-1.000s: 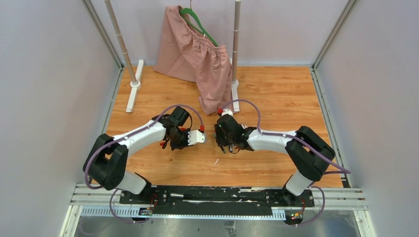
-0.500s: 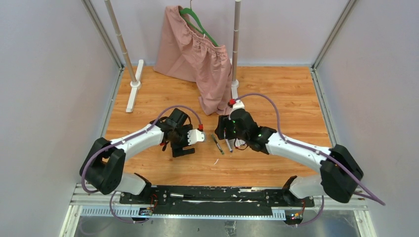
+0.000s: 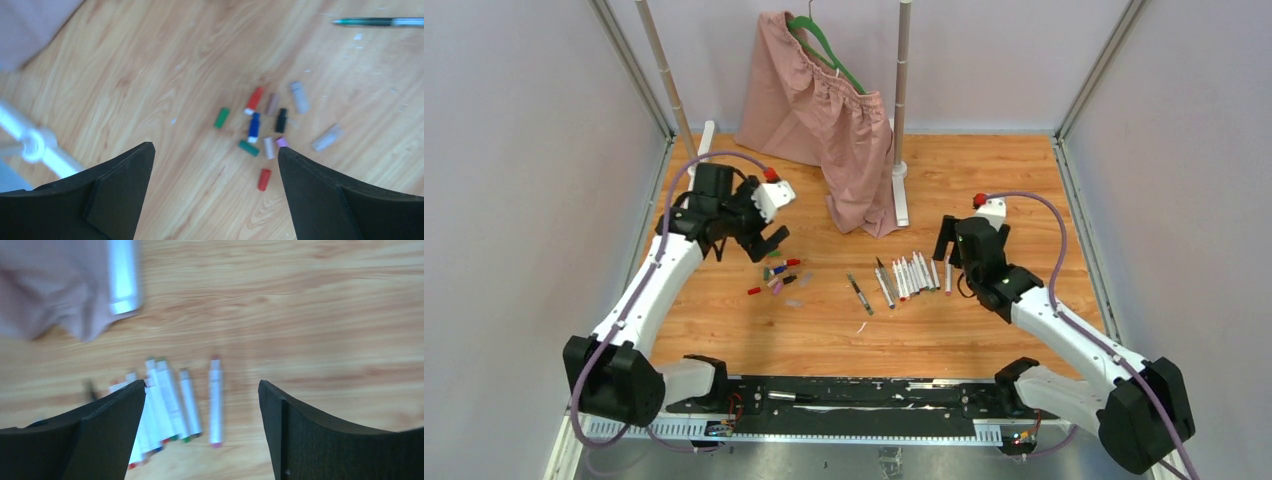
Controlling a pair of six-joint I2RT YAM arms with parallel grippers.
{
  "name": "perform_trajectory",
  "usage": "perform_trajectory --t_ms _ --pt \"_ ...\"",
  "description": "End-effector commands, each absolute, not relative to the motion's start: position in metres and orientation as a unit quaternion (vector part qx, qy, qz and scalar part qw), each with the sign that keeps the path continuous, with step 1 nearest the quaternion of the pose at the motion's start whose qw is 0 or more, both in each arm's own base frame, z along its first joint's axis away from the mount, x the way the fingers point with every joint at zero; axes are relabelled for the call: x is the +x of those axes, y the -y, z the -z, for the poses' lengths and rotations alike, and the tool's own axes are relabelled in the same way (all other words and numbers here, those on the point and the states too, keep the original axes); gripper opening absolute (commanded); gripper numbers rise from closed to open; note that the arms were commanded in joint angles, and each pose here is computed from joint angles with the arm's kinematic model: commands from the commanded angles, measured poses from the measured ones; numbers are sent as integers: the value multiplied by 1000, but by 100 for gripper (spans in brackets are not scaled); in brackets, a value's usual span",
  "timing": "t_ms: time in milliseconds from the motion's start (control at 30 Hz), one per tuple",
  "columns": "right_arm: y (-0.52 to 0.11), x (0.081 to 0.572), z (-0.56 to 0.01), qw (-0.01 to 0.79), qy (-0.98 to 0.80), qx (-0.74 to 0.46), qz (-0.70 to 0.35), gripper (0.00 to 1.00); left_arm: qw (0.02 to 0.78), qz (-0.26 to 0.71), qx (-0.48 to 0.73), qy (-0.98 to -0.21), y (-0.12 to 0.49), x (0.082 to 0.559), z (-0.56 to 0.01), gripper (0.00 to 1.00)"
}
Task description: Open the pen caps
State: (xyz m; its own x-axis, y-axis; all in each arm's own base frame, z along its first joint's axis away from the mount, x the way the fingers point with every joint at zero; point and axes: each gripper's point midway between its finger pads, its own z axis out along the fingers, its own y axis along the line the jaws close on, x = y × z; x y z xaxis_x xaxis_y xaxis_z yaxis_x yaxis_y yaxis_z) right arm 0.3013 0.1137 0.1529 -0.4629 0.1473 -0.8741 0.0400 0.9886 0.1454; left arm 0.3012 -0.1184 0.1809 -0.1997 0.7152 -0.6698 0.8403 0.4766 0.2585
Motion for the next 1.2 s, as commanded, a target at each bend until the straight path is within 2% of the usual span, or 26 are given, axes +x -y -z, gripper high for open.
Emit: perform_trajectory --t_ms 0,33,67,200,367,433,567,867,1033,1167 --pt "-14 299 -147 530 -825 145 131 90 412 74 395 -818 71 331 -181 100" --pt "2 298 -149 534 -815 170 146 98 420 67 366 -828 54 340 -177 100" --pt "16 298 -150 536 -807 197 154 100 430 62 337 -835 41 348 -175 100" --pt "59 293 -143 532 -782 258 196 100 471 63 218 -852 0 372 -162 100" --pt "81 294 -119 524 -774 254 249 100 509 79 156 -843 -5 376 -131 100" --pt "82 295 -104 518 -778 245 256 100 541 88 140 -825 -1 381 -130 100" --pt "78 302 -88 522 -786 215 253 100 555 100 117 -818 1 382 -112 100" --pt "70 334 -94 559 -776 159 248 100 600 118 91 -786 7 378 -104 100" --pt "69 330 -91 586 -759 152 238 100 687 124 118 -707 24 356 -124 100" --pt "59 321 -100 619 -740 136 227 100 711 90 106 -690 19 335 -125 100"
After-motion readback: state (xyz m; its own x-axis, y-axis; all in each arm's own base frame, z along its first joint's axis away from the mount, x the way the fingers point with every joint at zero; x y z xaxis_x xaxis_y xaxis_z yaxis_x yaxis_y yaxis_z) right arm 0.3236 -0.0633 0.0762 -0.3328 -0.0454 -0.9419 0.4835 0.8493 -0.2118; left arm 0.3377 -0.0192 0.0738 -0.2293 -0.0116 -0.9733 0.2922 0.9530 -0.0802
